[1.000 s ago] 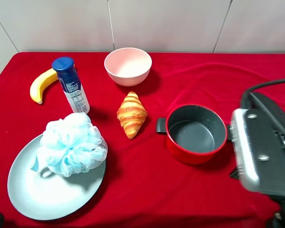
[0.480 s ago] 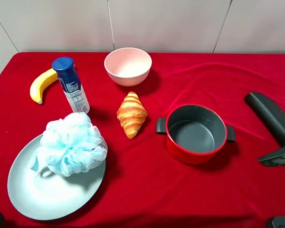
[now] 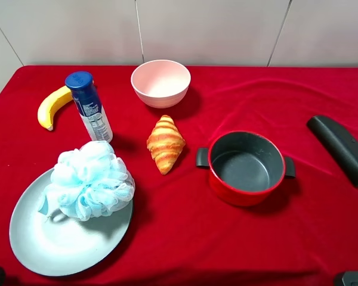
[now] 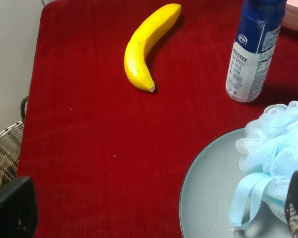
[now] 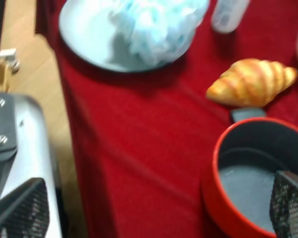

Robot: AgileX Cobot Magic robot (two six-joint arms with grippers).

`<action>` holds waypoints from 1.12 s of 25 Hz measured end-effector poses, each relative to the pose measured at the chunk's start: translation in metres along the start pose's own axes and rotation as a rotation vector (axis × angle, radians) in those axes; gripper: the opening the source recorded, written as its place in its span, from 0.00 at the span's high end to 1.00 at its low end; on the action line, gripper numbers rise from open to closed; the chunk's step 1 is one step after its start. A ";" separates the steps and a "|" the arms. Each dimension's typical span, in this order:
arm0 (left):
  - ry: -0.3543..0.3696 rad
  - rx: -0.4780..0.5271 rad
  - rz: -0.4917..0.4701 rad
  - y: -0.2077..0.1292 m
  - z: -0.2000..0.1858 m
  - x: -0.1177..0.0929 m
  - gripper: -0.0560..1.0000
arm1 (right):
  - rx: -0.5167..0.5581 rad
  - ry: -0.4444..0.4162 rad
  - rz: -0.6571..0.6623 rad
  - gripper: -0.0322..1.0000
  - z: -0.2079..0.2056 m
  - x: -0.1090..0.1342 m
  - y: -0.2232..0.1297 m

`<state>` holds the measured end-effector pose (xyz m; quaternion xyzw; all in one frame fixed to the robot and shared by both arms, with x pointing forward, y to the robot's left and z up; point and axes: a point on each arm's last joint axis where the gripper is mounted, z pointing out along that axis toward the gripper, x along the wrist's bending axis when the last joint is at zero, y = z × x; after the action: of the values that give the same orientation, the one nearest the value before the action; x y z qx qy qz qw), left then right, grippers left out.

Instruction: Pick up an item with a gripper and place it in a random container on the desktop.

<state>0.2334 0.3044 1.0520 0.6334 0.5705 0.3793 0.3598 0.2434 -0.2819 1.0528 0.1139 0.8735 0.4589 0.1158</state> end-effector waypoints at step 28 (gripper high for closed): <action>0.000 0.000 0.000 0.000 0.000 0.000 0.01 | -0.069 -0.687 0.408 0.30 -0.020 -0.002 -0.014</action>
<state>0.2334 0.3044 1.0520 0.6334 0.5705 0.3793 0.3598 0.2382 -0.3061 1.0528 0.4278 0.7274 0.4368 0.3116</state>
